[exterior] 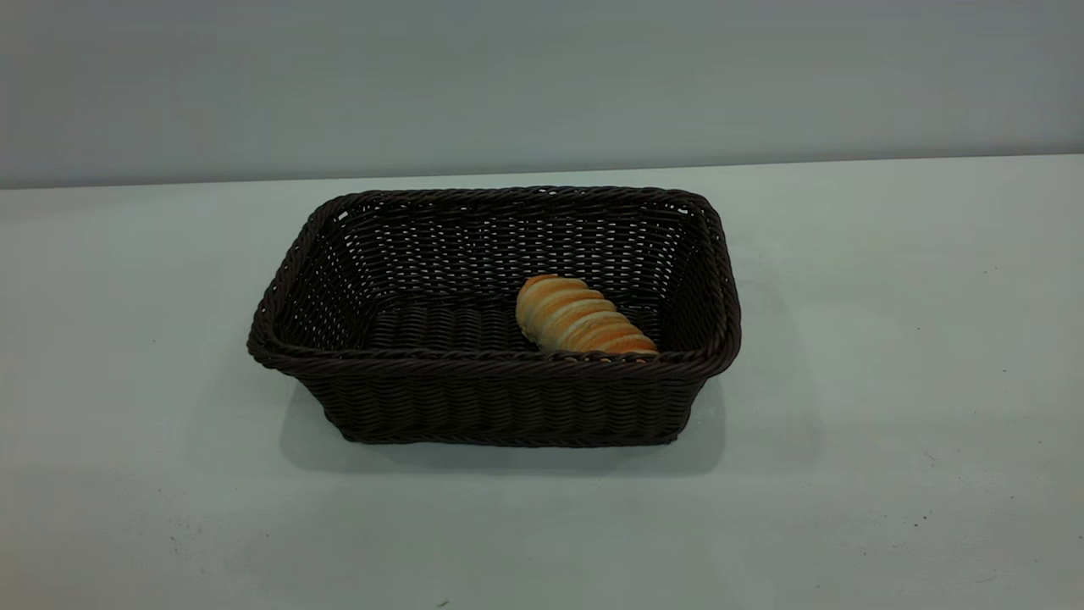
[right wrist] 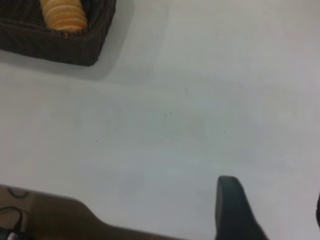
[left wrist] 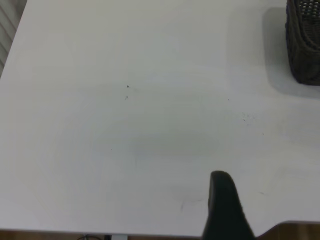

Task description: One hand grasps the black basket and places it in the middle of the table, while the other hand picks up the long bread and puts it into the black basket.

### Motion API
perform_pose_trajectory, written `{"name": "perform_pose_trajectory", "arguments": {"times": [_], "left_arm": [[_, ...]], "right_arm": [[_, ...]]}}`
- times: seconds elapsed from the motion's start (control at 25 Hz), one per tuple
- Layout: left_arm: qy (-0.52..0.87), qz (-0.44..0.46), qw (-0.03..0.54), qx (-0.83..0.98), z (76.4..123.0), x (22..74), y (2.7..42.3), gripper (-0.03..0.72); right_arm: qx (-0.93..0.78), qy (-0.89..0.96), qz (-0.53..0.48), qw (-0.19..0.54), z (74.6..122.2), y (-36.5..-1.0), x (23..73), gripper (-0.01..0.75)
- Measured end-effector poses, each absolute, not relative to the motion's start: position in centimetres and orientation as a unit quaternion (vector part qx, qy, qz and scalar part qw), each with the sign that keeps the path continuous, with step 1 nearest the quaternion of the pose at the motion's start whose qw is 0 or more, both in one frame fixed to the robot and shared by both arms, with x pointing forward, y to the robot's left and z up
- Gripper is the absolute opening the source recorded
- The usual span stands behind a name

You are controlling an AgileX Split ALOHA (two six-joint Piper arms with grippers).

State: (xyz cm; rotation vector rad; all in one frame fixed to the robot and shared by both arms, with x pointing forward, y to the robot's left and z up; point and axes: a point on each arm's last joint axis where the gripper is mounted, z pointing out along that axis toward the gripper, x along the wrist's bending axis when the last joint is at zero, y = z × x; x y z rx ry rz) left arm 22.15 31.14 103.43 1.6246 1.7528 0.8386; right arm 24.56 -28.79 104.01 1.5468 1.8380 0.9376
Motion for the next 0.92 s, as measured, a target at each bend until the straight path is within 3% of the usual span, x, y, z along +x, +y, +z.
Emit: {"name": "perform_pose_trajectory", "arguments": {"times": [0.6, 0.92], "left_arm": [[0.66, 0.316, 0.3, 0.612, 103.43, 22.15, 31.14, 0.529], [0.66, 0.316, 0.3, 0.612, 103.43, 22.15, 31.14, 0.529]], "right_arm": [[0.577, 0.684, 0.352, 0.275, 104.02, -28.73, 24.56, 0.239], [0.577, 0.684, 0.352, 0.275, 104.02, -28.73, 24.56, 0.234]]}}
